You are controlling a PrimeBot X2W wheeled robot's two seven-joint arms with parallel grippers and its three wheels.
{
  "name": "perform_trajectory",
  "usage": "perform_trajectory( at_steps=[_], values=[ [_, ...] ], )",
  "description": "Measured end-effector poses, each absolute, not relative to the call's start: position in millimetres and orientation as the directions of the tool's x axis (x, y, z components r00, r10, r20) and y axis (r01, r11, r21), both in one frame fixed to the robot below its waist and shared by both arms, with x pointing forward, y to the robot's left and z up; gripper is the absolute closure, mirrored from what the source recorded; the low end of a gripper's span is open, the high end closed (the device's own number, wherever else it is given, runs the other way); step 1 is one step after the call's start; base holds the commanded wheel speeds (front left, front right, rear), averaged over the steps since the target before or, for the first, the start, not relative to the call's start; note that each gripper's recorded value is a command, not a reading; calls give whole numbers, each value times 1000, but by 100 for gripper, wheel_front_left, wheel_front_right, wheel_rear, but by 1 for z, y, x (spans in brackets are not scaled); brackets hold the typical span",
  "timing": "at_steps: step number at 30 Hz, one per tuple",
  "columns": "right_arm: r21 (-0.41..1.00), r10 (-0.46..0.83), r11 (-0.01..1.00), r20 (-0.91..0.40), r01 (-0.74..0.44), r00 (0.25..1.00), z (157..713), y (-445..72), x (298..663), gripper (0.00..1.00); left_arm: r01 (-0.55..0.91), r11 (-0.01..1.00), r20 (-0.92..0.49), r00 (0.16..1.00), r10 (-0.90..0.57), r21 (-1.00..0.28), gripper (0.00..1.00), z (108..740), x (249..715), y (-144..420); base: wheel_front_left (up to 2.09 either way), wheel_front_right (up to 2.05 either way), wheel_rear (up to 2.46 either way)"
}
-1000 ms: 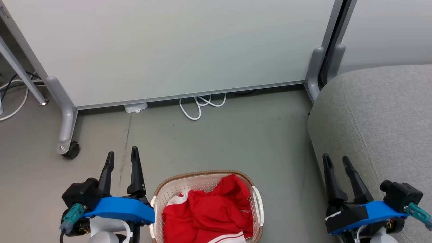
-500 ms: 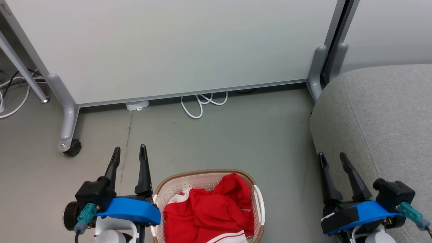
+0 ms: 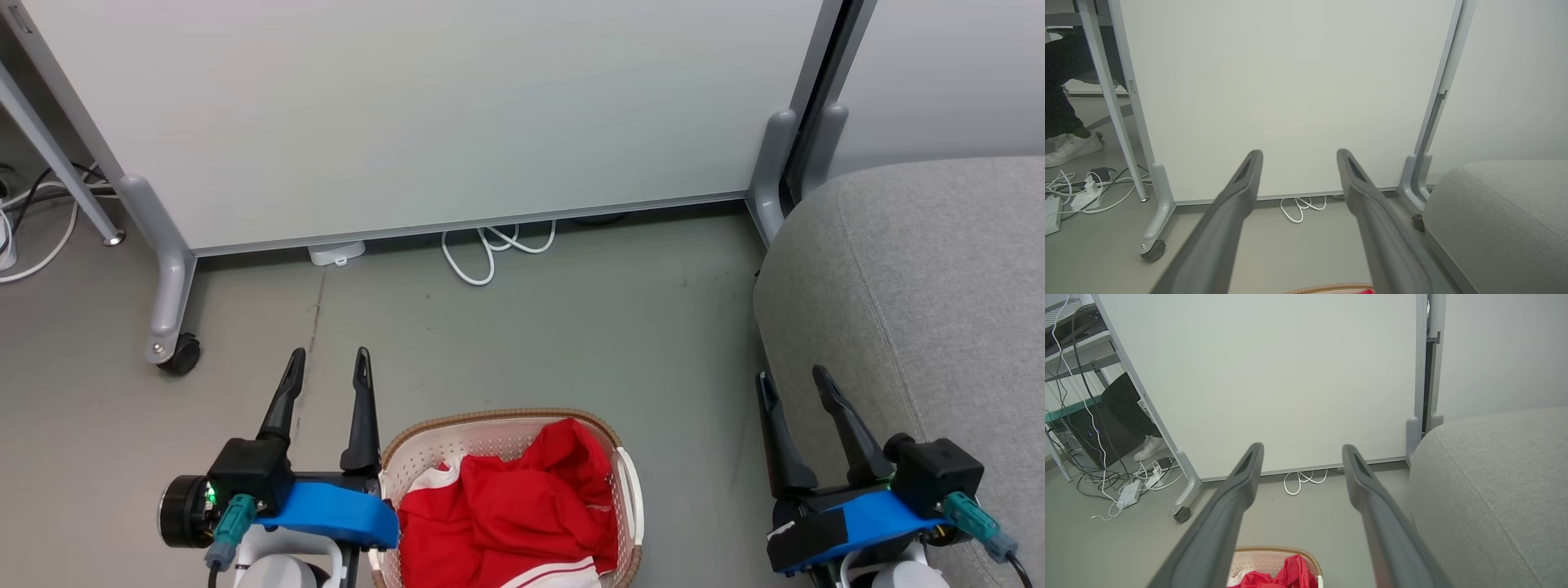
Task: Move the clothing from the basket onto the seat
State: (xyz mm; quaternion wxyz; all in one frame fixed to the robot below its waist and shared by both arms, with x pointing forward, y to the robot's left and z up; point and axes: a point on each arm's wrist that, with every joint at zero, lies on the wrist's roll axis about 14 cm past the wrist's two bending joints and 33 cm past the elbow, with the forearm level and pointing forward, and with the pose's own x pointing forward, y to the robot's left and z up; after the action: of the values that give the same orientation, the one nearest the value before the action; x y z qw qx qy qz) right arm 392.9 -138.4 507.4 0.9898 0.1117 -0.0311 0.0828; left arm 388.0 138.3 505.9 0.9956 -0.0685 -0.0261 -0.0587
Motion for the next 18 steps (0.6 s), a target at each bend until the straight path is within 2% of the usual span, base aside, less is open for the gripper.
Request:
perform_trajectory(
  at_steps=[18],
  values=[
    [130, 198, 969, 96, -210, 975, 510, -128, 393, 0, 160, 985, 73, 985, -156, -57, 0, 506, 385, 131, 0, 0, 0]
  ],
)
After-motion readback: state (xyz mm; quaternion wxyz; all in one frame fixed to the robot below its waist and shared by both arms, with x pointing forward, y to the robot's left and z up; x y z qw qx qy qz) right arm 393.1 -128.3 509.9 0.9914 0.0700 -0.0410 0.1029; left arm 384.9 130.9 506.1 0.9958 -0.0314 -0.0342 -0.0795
